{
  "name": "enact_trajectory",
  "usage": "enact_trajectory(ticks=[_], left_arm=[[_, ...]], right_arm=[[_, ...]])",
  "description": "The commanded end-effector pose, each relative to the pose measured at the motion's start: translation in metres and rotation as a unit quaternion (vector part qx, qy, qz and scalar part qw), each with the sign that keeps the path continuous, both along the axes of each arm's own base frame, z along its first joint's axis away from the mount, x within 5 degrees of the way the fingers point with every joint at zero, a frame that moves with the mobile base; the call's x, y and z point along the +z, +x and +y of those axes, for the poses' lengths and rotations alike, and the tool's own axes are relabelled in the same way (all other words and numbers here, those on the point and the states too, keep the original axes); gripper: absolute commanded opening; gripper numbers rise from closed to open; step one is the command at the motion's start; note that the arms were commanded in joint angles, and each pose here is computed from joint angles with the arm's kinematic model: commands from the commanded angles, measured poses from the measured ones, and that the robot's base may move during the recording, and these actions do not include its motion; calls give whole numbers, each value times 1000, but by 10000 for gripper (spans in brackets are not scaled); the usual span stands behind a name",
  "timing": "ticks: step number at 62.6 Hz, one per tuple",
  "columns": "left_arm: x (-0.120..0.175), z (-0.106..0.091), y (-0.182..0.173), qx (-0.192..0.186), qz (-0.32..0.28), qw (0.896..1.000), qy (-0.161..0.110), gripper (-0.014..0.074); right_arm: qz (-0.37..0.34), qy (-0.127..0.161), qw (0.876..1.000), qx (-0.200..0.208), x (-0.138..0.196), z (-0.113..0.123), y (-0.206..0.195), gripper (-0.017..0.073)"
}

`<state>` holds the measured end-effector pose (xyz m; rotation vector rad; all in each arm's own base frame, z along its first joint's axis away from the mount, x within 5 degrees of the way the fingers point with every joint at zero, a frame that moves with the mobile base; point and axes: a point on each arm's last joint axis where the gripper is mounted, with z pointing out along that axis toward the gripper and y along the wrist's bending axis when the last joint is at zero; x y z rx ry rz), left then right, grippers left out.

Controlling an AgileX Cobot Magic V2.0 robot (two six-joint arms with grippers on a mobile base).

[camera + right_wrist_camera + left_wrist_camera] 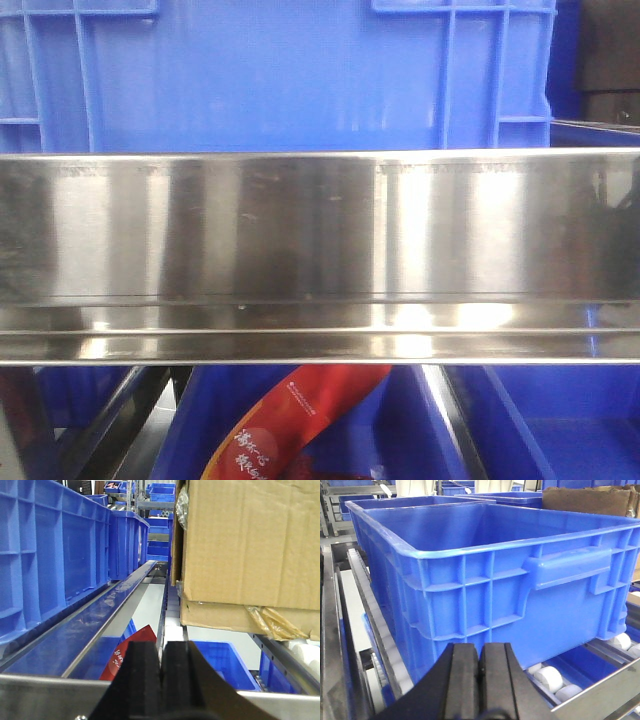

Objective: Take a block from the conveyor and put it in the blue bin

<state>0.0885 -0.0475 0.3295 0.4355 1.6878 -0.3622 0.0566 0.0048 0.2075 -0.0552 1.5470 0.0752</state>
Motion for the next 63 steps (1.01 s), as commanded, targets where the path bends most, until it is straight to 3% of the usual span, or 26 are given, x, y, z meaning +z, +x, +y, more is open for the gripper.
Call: enact_trajectory(ticks=[1,11,17,25,43,48,63], left_arm=[[3,7,-4,20,-38,999,29,-111],[-11,27,-19,101,-53,993,-2,-111],[-29,37,-28,158,-79,984,-11,-111],[-58,43,-38,201,-98,974,-32,-111],[-115,45,-33,221,-104,969,-42,-111],[-112,44,-33,218,-137,965,-54,-111],[-114,44,-33,219,-125,966,-55,-111]], right_arm=[[-14,-1,1000,0,2,0,0,-162],[-14,-1,1000,0,2,0,0,-162],[-14,-1,1000,0,2,0,0,-162],[-14,-1,1000,0,2,0,0,-162],[-14,-1,1000,0,2,0,0,-162],[-14,-1,1000,0,2,0,0,-162],[-14,-1,1000,0,2,0,0,-162]])
